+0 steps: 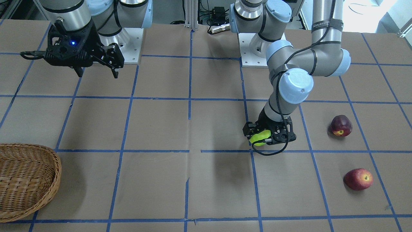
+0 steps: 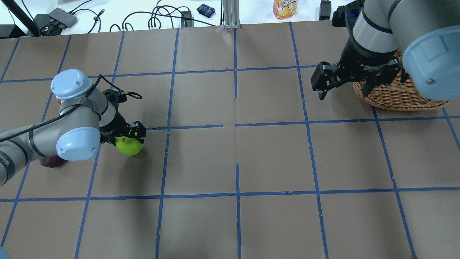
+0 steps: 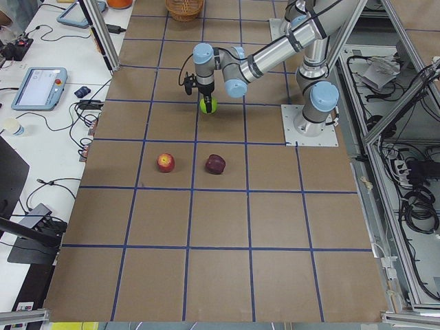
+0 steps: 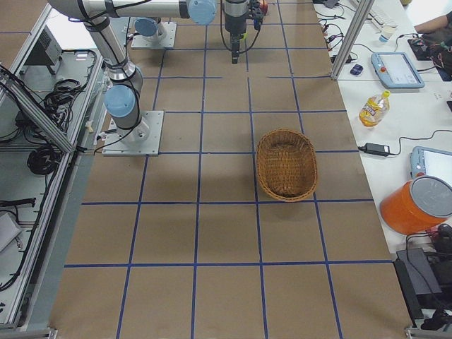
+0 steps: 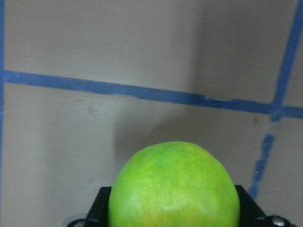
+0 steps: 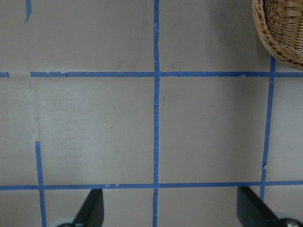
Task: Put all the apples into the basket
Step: 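Carry the green apple to table center with the left gripper, release it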
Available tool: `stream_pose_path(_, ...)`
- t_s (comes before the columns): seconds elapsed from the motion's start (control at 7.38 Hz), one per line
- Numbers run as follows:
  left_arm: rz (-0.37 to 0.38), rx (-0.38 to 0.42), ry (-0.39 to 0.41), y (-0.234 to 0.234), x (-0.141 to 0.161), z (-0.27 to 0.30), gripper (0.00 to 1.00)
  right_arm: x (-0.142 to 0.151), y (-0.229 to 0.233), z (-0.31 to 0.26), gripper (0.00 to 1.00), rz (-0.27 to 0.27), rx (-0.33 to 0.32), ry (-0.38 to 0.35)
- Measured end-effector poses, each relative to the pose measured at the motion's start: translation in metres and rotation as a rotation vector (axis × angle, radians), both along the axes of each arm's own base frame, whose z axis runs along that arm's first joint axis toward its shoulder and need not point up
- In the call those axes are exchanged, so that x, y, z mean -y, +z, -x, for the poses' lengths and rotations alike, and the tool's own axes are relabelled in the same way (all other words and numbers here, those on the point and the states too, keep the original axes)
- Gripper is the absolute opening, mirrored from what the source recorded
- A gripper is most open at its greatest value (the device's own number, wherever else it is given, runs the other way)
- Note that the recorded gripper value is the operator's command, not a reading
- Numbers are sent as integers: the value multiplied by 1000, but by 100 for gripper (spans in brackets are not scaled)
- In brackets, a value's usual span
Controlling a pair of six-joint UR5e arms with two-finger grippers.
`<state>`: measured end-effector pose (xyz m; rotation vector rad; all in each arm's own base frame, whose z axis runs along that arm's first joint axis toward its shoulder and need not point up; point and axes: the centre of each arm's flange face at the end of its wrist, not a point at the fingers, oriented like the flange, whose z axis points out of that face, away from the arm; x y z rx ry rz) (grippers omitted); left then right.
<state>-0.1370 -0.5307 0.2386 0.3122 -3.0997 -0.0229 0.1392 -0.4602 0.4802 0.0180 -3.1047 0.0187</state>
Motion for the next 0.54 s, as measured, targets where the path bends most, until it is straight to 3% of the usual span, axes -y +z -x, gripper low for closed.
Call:
stream_pose_path(0.27, 19, -51, 77, 2, 16, 101, 34, 0, -1, 0, 100, -3, 0, -2)
stream_pose_path(0.41, 17, -78, 98, -1, 23, 143, 52, 0, -1, 0, 100, -7, 0, -5)
stream_pose_path(0.54, 7, -86, 102, -11, 27, 172, 54, 0, -2, 0, 100, -10, 5, -7)
